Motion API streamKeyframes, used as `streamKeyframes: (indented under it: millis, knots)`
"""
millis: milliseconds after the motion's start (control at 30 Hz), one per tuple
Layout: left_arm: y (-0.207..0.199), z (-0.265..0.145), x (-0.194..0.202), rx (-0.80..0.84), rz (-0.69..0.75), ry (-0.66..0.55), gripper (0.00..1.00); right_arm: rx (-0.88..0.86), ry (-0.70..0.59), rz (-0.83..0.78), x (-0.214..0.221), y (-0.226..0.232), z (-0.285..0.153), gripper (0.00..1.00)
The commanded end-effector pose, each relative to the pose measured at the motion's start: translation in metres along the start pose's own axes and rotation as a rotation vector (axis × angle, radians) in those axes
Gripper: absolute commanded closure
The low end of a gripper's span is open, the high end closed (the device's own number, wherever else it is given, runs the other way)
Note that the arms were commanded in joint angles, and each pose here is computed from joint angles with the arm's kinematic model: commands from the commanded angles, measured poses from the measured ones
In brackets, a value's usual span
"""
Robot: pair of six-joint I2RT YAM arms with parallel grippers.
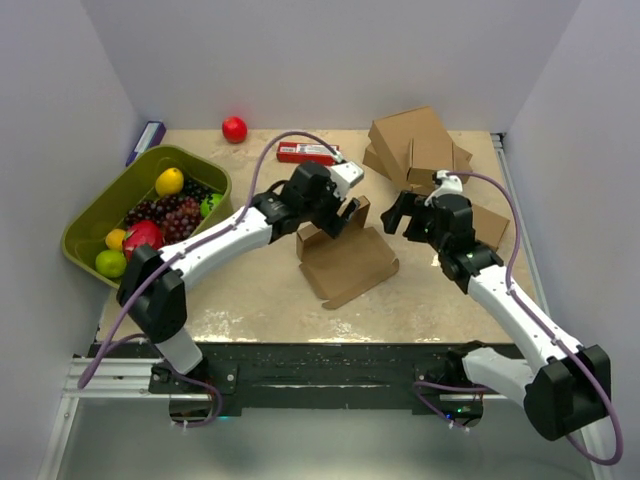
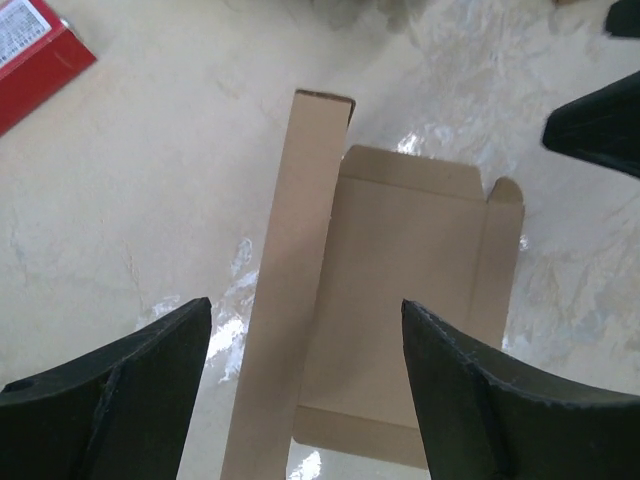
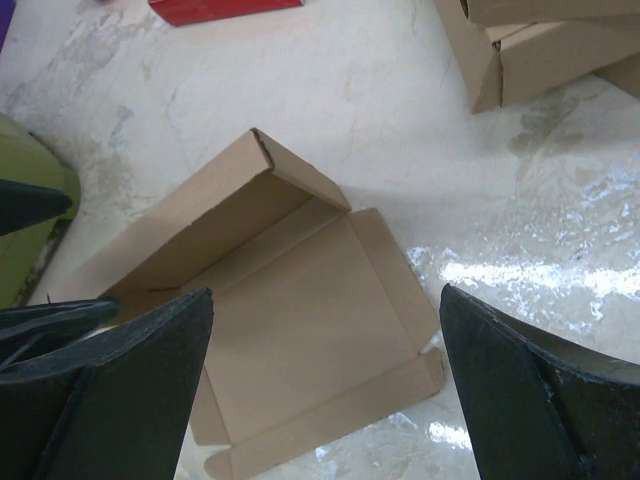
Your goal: Fold the paper box
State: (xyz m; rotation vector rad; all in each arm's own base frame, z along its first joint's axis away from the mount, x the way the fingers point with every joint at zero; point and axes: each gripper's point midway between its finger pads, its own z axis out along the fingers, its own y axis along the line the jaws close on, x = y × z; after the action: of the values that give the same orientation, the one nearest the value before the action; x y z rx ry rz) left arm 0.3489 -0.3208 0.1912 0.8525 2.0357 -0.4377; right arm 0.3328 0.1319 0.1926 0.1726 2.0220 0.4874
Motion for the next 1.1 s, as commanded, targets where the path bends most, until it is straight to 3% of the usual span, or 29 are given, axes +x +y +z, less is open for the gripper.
streamKeyframes:
  millis: [0,333,433,567,833,1067]
  knots:
    - [0.008,0.007,0.003,-0.122,0.147,0.07,0.18,-0.042,-0.016,-0.001,-0.016,0.012,-0.018,0.01]
    - [0.016,0.033,0.017,-0.219,0.229,0.152,0.18,-0.056,-0.033,0.009,-0.015,0.012,-0.032,0.01]
    - [0.014,0.04,0.027,-0.208,0.234,0.181,0.25,-0.044,-0.032,0.009,-0.015,0.01,-0.035,0.01]
    - [0.019,0.042,0.032,-0.233,0.229,0.194,0.47,-0.055,-0.039,0.01,-0.019,0.012,-0.039,0.01]
    - [0.027,0.038,0.042,-0.248,0.192,0.189,0.59,-0.052,-0.028,0.003,-0.023,0.015,-0.041,0.01]
    - [0.053,0.033,0.045,-0.233,0.069,0.159,0.71,-0.034,0.01,0.002,-0.024,0.016,-0.045,0.01]
